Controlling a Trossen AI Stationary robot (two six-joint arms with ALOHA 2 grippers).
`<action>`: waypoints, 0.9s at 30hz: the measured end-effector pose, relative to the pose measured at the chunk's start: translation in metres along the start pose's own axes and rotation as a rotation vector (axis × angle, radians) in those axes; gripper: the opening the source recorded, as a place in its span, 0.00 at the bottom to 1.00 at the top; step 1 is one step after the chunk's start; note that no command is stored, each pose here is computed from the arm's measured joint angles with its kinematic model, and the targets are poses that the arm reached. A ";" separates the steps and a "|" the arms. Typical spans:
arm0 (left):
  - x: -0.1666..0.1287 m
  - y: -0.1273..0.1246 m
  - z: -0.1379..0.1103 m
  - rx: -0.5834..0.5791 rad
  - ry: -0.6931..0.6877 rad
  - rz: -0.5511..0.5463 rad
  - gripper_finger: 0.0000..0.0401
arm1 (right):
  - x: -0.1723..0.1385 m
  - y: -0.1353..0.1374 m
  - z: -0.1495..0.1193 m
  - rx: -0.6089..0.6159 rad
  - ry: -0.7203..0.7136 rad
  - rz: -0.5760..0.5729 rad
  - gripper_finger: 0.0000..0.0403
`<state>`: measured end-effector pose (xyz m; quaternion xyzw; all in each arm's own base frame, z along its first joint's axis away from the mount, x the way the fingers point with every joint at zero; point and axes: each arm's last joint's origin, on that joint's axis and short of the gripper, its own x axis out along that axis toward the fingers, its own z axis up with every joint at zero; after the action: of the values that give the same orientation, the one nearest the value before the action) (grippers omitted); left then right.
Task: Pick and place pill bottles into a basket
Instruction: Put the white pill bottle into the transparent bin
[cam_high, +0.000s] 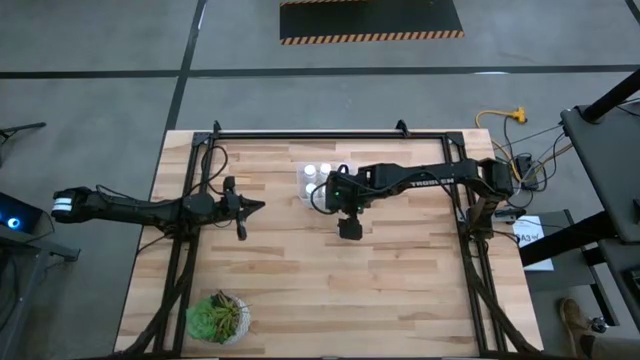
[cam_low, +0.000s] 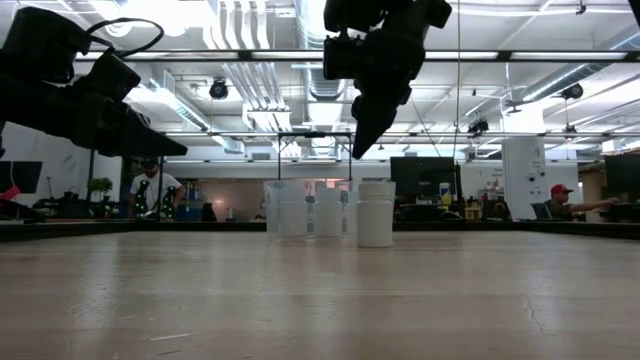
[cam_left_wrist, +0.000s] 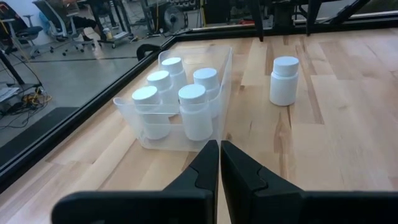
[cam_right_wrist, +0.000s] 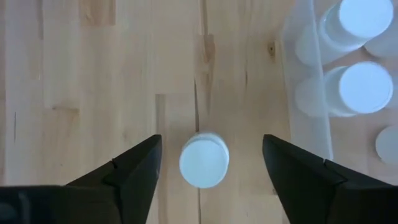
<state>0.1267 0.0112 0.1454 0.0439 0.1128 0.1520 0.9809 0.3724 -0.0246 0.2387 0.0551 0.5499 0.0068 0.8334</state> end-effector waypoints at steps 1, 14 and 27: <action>0.000 0.000 0.000 0.000 0.000 0.000 0.00 | 0.001 0.000 -0.001 -0.005 0.012 0.000 0.68; 0.000 0.000 0.000 0.000 0.000 0.000 0.00 | 0.016 -0.003 -0.020 -0.031 0.095 -0.031 0.67; 0.000 0.000 0.002 -0.001 -0.006 0.001 0.00 | 0.027 -0.004 -0.026 -0.046 0.084 -0.031 0.68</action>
<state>0.1272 0.0112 0.1474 0.0437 0.1098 0.1523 0.9812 0.3587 -0.0248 0.2033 0.0268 0.5851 0.0087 0.8105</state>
